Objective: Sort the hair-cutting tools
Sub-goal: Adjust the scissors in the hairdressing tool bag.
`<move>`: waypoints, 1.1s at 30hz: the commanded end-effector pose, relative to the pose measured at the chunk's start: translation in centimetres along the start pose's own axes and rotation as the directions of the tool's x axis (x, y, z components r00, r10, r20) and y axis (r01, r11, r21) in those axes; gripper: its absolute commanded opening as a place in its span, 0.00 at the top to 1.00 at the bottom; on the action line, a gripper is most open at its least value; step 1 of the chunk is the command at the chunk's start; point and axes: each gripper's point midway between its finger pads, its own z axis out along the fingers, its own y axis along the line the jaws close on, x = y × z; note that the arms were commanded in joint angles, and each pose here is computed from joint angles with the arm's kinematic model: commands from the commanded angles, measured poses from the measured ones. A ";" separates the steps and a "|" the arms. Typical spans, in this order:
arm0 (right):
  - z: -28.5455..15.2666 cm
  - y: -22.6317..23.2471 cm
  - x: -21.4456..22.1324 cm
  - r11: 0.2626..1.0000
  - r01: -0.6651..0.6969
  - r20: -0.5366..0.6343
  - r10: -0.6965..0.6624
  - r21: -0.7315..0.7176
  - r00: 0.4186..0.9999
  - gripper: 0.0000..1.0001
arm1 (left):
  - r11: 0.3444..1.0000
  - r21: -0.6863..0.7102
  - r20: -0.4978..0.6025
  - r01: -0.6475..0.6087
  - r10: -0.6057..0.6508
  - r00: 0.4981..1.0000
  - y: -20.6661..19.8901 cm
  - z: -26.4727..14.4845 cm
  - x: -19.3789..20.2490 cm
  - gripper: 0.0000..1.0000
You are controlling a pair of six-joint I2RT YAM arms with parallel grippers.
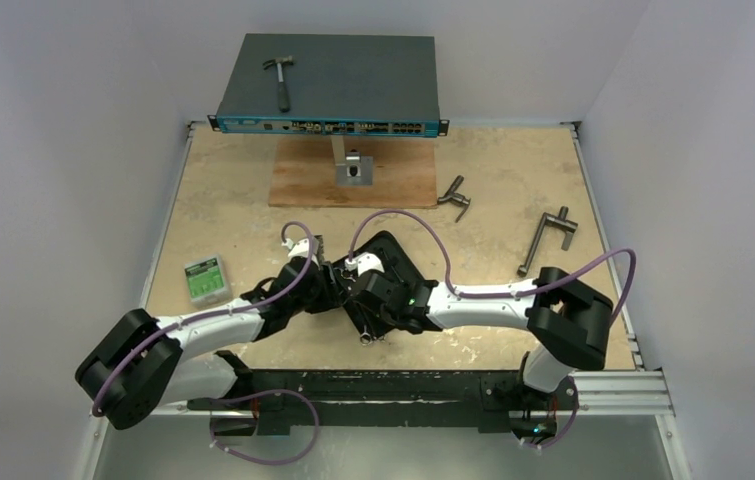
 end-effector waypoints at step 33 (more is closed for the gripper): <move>-3.0 0.0 -1.0 0.996 -0.030 0.103 0.038 -0.079 0.994 0.67 | 0.944 -0.330 -0.020 0.011 -0.018 1.000 1.8 1.3 -5.1 0.71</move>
